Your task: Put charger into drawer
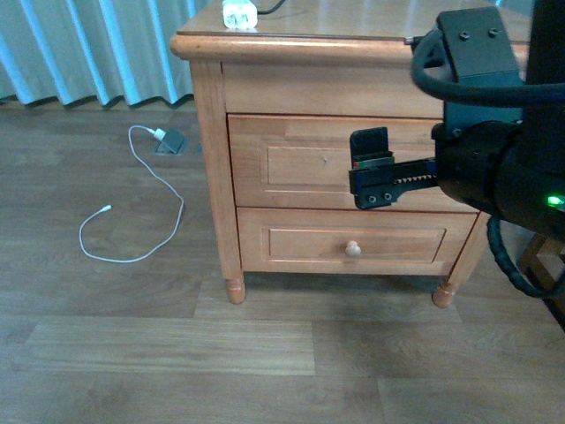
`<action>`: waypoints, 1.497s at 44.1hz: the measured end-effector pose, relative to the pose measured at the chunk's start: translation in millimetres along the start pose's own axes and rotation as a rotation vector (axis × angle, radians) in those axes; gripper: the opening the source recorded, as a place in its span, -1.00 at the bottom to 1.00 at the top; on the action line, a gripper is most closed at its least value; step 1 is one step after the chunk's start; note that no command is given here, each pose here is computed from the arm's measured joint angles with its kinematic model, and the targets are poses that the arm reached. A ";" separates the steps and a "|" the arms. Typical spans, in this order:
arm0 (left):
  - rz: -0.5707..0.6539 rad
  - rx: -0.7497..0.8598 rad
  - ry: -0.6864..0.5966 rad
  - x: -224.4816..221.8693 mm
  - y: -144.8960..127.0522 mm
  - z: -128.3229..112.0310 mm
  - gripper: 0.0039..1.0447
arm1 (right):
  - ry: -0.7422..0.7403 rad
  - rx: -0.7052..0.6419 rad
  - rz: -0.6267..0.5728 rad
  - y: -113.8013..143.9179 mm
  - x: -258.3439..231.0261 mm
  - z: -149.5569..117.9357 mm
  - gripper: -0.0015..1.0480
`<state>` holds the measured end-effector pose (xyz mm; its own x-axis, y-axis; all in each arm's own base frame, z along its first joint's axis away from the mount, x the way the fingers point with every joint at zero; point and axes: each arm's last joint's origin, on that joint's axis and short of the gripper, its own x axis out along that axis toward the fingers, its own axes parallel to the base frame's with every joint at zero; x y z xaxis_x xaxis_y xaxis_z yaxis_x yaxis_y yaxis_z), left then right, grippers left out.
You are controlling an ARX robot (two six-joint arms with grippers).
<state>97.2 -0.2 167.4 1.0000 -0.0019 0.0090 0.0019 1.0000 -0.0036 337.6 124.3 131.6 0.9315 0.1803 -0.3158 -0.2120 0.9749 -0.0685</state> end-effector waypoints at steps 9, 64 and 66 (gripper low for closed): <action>0.000 0.000 0.000 0.0 0.0 0.0 0.89 | 0.028 -0.012 -0.029 13.6 51.0 -15.5 0.84; 0.000 0.000 0.000 0.0 0.0 0.0 0.89 | 0.046 0.031 -0.146 17.1 136.9 -35.3 0.84; 0.000 0.000 0.000 0.0 0.0 0.0 0.89 | 0.047 0.030 -0.149 16.7 137.4 -35.9 0.84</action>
<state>97.2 -0.2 167.4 1.0000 -0.0019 0.0090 0.0019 1.0000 -0.0036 451.4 160.6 53.1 0.9371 0.0275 -0.3480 -0.0625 0.9940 -0.0898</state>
